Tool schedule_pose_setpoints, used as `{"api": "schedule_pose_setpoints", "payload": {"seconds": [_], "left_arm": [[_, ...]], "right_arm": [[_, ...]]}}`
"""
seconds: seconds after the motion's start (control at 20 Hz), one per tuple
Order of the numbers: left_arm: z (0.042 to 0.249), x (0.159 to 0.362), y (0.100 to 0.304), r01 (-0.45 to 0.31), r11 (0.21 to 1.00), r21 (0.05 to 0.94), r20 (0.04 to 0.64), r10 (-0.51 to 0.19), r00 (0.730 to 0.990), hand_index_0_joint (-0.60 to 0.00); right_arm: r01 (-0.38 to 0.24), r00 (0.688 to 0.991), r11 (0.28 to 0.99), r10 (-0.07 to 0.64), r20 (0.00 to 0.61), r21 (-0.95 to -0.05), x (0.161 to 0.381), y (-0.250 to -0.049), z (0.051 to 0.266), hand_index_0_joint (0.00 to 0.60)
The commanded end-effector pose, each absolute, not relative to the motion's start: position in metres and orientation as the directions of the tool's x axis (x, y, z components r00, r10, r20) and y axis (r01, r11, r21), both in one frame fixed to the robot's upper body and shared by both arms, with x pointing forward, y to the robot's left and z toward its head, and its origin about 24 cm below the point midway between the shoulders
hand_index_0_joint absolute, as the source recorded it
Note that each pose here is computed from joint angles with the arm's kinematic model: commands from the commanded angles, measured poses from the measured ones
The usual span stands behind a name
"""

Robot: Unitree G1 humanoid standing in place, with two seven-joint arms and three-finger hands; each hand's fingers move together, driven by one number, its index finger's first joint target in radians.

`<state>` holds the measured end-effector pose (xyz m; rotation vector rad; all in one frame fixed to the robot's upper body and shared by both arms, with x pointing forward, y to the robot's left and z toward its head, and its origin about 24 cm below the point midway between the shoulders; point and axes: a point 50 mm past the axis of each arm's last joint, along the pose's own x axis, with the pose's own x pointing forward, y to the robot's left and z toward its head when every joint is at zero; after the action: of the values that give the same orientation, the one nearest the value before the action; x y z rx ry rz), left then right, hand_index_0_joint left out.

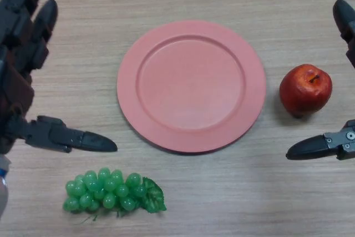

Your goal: Pick up the red apple and place it on the plate

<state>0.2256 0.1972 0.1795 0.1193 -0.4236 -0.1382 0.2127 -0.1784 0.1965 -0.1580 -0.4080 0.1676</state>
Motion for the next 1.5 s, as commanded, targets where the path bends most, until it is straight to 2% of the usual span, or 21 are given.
{"api": "schedule_pose_setpoints", "payload": {"seconds": [0.05, 0.15, 0.3, 0.5, 0.65, 0.75, 0.85, 1.1, 1.25, 1.5], "left_arm": [[0.208, 0.214, 0.207, 0.032, 0.978, 0.208, 0.588, -0.151, 0.795, 0.0], [0.209, 0.217, 0.208, 0.034, 0.978, 0.208, 0.583, -0.152, 0.798, 0.0], [0.209, 0.215, 0.211, 0.029, 0.979, 0.202, 0.595, -0.146, 0.791, 0.0], [0.203, 0.213, 0.214, -0.001, 0.976, 0.217, 0.591, -0.13, 0.796, 0.0], [0.197, 0.212, 0.213, -0.008, 0.974, 0.226, 0.578, -0.127, 0.806, 0.0], [0.196, 0.21, 0.211, -0.011, 0.971, 0.239, 0.573, -0.132, 0.809, 0.0], [0.195, 0.21, 0.208, -0.011, 0.97, 0.242, 0.573, -0.133, 0.808, 0.0], [0.193, 0.205, 0.2, 0.031, 0.974, 0.227, 0.552, -0.155, 0.819, 0.0], [0.192, 0.201, 0.201, 0.019, 0.977, 0.212, 0.549, -0.136, 0.825, 0.0], [0.195, 0.197, 0.21, -0.018, 0.975, 0.222, 0.553, -0.11, 0.826, 0.0]], "right_arm": [[-0.13, 0.794, 0.97, 0.226, 0.564, -0.205, 0.199, -0.178, 0.223, 0.0], [-0.115, 0.794, 0.969, 0.221, 0.567, -0.216, 0.201, -0.179, 0.222, 0.0], [-0.11, 0.791, 0.965, 0.23, 0.567, -0.238, 0.202, -0.176, 0.219, 0.0], [-0.112, 0.786, 0.966, 0.23, 0.574, -0.234, 0.202, -0.177, 0.215, 0.0], [-0.094, 0.793, 0.966, 0.219, 0.569, -0.24, 0.207, -0.18, 0.215, 0.0], [-0.047, 0.792, 0.965, 0.194, 0.579, -0.259, 0.219, -0.189, 0.218, 0.0], [-0.025, 0.799, 0.962, 0.183, 0.574, -0.272, 0.235, -0.199, 0.216, 0.0], [0.027, 0.807, 0.949, 0.166, 0.566, -0.315, 0.268, -0.223, 0.198, 0.0], [0.082, 0.844, 0.923, 0.135, 0.519, -0.375, 0.291, -0.236, 0.178, 0.0], [0.128, 0.878, 0.906, 0.085, 0.47, -0.404, 0.317, -0.246, 0.155, 0.0]]}}
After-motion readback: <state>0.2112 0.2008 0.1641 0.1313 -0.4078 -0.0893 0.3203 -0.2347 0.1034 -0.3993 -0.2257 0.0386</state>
